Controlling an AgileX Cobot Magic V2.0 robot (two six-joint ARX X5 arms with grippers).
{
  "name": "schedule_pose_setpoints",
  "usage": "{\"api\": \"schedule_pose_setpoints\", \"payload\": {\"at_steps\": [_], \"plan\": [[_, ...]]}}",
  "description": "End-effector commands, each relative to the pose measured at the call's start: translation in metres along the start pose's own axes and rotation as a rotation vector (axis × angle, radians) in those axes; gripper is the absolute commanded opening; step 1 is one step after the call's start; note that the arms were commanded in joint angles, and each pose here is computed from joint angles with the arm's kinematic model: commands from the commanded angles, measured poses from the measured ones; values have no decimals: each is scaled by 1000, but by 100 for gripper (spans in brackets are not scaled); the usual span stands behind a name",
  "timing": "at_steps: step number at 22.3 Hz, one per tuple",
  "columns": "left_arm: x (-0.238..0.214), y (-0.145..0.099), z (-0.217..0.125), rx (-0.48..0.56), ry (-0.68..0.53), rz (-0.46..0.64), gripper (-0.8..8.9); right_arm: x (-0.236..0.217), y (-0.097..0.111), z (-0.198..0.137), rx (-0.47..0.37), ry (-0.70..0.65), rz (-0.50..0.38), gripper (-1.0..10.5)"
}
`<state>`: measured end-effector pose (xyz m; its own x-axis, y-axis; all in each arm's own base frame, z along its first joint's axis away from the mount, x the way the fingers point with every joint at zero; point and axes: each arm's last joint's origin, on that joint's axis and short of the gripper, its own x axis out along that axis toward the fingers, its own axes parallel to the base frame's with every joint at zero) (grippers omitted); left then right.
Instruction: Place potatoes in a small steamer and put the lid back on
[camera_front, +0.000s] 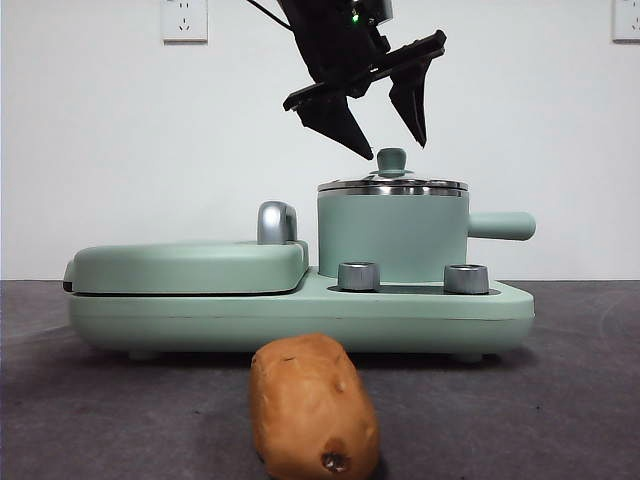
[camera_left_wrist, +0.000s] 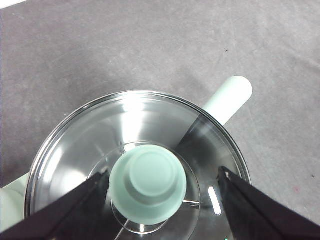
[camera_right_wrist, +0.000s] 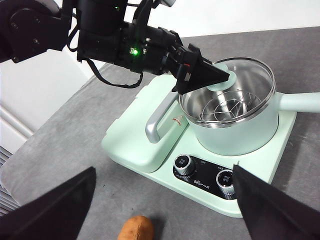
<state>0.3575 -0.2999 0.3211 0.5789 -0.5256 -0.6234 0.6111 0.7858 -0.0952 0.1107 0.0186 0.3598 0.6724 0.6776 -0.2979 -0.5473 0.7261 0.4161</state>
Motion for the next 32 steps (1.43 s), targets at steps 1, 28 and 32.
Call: {"api": "schedule_pose_setpoints", "payload": {"at_steps": [1, 28, 32], "plan": [[10, -5, 0, 9, 1, -9, 337, -1, 2, 4, -19, -11, 8, 435], [-40, -11, 42, 52, -60, -8, 6, -1, 2, 4, 7, -13, -8, 434], [-72, -6, 58, 101, -89, 85, 6, 0, 3, 3, 73, 6, -20, 434]]}}
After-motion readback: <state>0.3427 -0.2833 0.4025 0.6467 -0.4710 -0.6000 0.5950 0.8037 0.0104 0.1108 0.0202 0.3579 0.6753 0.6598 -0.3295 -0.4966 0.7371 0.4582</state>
